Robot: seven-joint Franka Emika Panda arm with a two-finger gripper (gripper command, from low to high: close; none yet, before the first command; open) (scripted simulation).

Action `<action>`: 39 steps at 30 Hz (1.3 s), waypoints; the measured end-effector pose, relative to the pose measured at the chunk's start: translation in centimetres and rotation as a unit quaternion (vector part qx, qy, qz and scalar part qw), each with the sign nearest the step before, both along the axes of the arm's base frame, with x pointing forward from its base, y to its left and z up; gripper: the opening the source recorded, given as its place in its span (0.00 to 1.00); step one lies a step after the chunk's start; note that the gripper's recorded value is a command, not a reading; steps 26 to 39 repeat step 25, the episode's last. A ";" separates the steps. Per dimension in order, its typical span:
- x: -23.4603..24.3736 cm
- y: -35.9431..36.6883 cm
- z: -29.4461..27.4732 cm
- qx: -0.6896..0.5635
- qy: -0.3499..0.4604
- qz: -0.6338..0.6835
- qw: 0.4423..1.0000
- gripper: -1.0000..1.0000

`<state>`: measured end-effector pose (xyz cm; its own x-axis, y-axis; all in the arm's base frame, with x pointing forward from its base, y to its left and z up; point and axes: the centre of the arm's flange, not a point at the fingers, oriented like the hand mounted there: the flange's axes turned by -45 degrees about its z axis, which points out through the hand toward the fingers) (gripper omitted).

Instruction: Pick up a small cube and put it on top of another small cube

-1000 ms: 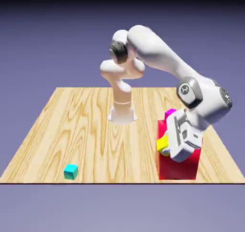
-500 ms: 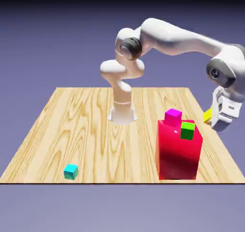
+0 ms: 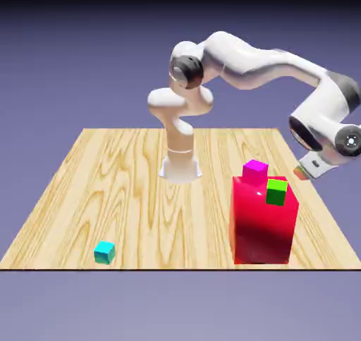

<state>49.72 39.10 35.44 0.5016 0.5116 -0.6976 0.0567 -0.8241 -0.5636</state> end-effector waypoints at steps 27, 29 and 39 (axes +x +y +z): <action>8.8 -20.1 -3.8 -0.198 0.283 -0.357 0.868 1.00; 8.8 -20.1 -3.8 -0.198 0.283 -0.357 0.868 1.00; 8.8 -20.1 -3.8 -0.198 0.283 -0.357 0.868 1.00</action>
